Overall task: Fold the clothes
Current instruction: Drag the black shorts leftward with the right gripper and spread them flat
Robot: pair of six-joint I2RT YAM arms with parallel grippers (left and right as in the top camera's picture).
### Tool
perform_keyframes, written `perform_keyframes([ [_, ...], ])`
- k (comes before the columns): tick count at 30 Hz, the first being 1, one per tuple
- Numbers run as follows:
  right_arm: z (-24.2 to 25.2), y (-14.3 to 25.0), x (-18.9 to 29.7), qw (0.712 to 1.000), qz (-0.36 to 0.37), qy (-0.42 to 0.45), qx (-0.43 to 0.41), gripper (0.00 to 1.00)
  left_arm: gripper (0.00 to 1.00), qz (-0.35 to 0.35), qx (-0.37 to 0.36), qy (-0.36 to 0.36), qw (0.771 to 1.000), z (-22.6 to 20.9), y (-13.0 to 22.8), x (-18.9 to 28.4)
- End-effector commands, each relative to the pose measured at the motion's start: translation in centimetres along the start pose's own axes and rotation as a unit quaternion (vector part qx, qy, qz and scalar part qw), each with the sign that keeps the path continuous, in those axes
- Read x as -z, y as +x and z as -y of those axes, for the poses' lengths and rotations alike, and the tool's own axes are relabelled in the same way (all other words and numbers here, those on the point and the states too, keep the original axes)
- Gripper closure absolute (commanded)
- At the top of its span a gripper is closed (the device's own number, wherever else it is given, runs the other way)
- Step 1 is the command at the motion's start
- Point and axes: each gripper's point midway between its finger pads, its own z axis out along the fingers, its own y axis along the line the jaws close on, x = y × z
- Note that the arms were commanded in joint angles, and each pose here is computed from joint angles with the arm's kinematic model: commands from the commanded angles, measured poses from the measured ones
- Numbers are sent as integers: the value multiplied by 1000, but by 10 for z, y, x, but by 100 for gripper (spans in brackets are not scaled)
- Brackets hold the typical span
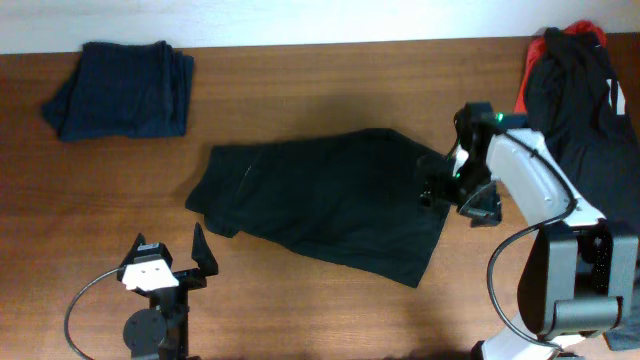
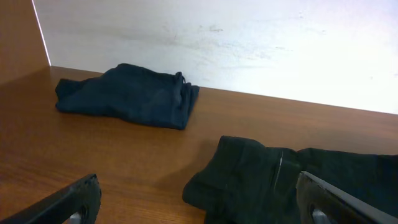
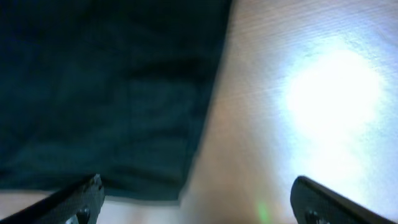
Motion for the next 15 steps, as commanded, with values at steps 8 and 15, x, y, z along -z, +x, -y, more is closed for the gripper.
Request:
perform_keyframes([
  [8,-29,43,-82,993,-45,-108,25,19,1,-1,3,0,1000,-1,2,0],
  [15,-35,9,-69,994,18,-99,29,96,1,-1,3,0,1000,-1,2,0],
])
